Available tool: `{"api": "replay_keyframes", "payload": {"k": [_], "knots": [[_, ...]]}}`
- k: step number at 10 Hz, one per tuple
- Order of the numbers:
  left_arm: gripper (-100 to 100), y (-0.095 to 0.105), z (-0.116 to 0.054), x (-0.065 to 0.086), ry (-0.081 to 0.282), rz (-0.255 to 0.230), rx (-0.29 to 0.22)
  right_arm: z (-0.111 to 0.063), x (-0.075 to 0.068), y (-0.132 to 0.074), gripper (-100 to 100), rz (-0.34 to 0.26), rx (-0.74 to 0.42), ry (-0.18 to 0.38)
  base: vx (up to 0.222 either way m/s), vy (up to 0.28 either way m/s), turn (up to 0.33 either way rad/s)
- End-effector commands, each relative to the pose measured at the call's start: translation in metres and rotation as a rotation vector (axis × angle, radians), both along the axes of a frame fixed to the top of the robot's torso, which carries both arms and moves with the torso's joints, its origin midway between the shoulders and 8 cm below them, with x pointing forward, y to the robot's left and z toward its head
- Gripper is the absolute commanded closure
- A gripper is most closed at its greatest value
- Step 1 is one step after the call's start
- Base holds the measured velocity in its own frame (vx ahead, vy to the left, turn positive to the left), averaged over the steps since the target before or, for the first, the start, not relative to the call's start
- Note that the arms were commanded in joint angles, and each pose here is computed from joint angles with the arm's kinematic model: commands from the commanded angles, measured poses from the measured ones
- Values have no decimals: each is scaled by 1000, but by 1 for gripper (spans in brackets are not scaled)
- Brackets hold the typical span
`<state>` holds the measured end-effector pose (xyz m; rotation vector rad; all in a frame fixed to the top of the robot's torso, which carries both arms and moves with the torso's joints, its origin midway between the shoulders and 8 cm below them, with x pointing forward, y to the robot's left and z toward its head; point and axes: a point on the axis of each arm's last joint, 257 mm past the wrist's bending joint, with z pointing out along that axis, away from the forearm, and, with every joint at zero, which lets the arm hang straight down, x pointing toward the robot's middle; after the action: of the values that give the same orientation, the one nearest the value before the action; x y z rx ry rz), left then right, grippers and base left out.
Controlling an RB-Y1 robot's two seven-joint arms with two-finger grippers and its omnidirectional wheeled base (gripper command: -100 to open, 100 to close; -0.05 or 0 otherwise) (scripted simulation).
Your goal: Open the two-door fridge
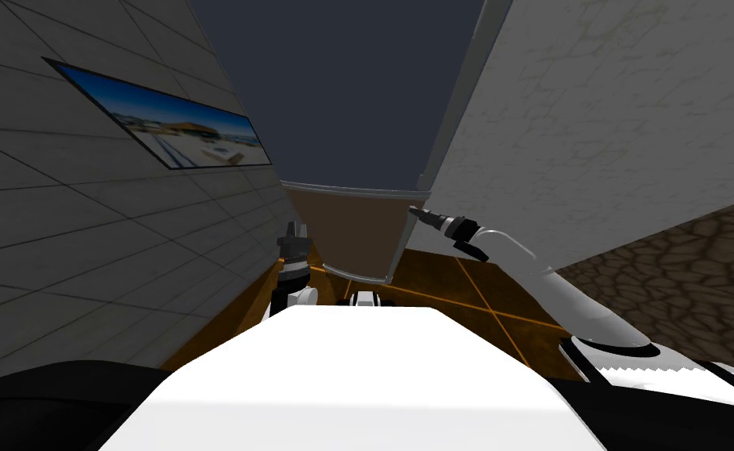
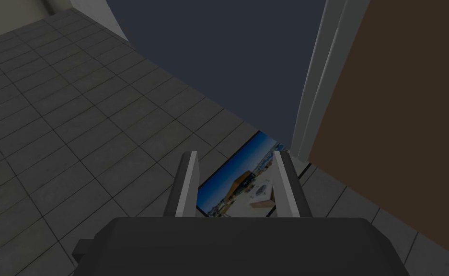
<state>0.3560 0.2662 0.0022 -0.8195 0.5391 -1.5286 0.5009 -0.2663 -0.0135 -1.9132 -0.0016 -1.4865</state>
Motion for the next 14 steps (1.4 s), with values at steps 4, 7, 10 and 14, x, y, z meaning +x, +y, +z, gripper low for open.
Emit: {"api": "replay_keyframes", "payload": {"k": [4,7,10,14], "knots": [[0,0,0,0,0,0,-1,1,7,-27,100,-57,-3,3,-159,248,-158],[0,0,0,0,0,0,-1,3,12,-53,100,-113,-6,3,-247,348,-203],[0,0,0,0,0,0,-1,6,16,-79,100,-168,-8,2,-304,360,-204],[0,0,0,0,0,0,0,1,19,-104,100,-222,-9,13,-185,245,-142]]}}
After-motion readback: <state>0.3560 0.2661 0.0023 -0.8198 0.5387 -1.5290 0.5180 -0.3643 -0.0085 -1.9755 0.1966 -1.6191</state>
